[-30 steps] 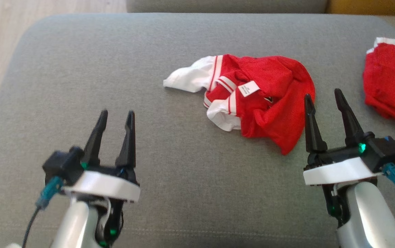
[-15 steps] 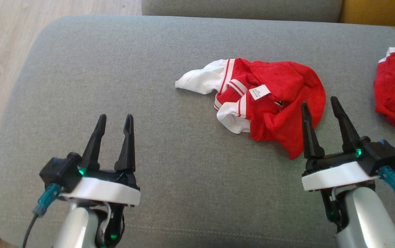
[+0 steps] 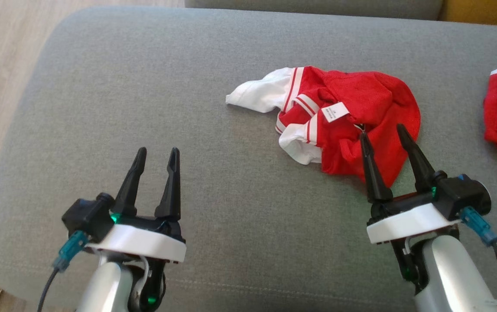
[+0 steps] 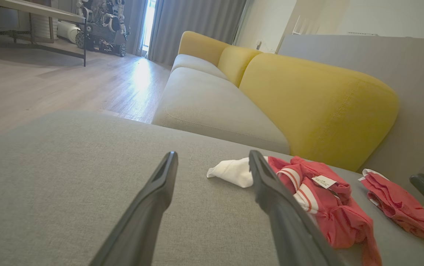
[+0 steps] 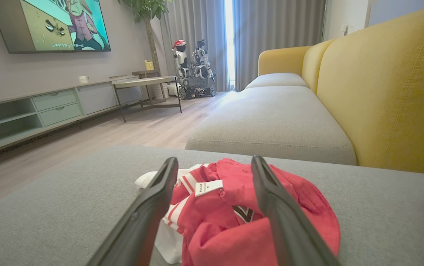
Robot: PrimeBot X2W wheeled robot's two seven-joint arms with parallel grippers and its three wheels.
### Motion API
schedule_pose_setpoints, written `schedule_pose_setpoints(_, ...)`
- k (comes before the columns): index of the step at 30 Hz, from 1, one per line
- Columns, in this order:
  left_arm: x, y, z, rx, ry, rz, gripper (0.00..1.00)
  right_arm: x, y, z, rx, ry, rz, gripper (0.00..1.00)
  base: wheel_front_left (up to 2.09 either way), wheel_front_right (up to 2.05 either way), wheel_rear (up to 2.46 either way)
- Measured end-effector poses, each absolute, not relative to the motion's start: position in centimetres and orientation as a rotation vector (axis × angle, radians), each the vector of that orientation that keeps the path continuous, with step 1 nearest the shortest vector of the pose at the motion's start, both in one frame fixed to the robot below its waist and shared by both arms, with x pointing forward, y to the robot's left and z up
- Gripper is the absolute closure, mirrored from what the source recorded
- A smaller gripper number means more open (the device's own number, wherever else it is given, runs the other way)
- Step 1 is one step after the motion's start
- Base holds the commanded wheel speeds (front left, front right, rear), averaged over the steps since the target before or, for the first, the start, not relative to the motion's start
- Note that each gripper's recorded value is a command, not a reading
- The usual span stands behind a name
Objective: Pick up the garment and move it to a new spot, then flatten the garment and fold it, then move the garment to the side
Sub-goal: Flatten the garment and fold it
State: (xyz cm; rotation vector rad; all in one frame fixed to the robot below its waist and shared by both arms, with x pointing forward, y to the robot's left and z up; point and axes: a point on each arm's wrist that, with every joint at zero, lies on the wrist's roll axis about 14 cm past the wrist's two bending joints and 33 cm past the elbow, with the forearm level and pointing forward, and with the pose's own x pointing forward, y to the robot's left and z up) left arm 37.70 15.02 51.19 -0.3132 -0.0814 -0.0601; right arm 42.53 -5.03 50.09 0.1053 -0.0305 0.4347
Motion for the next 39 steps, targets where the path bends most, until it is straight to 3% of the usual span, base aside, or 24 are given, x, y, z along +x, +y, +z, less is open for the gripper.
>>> schedule_pose_setpoints(9,39.3,12.6,51.5,-0.312,-0.082,-0.141,0.0,43.1,-6.9,50.4,0.09,-0.041,0.382,0.0,0.0,0.0,0.0)
schedule_pose_setpoints(21,41.8,2.8,45.6,-0.123,0.103,-0.482,0.0,42.7,-12.0,49.4,0.073,-0.017,0.244,0.0,0.0,0.0,0.0)
schedule_pose_setpoints(38,44.7,-1.6,40.4,-0.033,0.256,-0.618,0.0,41.7,-17.0,48.4,0.064,-0.008,0.102,0.0,0.0,0.0,0.0)
schedule_pose_setpoints(39,44.6,-1.5,40.1,-0.029,0.267,-0.619,0.11,41.7,-17.1,48.5,0.063,-0.011,0.099,0.0,0.0,0.0,0.0)
